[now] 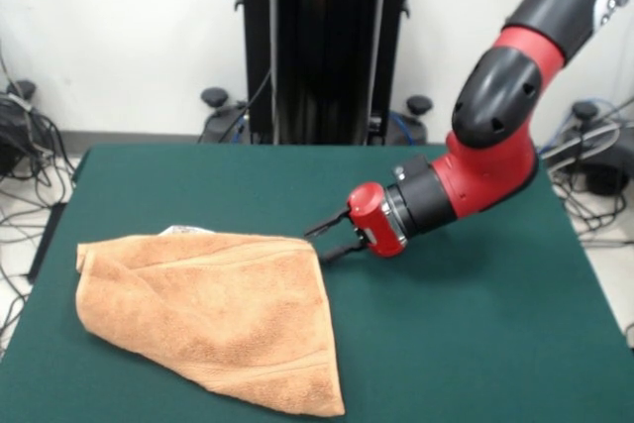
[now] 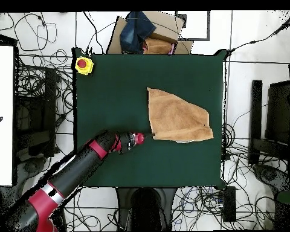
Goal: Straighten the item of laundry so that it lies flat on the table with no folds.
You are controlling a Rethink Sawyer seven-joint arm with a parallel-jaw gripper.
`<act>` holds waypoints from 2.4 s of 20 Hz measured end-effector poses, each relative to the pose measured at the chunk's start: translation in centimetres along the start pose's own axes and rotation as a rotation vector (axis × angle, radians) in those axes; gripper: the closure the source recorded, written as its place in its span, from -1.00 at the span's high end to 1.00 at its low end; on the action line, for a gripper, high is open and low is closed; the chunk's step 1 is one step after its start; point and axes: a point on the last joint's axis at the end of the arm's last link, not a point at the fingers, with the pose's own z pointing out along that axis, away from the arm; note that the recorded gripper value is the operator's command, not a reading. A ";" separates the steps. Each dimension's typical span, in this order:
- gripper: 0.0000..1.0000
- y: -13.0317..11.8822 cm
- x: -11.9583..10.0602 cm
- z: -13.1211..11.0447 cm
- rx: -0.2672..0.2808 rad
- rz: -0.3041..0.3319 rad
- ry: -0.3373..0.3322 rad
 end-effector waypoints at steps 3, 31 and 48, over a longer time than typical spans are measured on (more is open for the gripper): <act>1.00 -0.1 0.4 0.5 0.018 -0.014 -0.001; 1.00 -3.0 2.6 4.1 0.137 -0.057 0.021; 1.00 -5.5 2.2 3.9 0.193 -0.049 0.010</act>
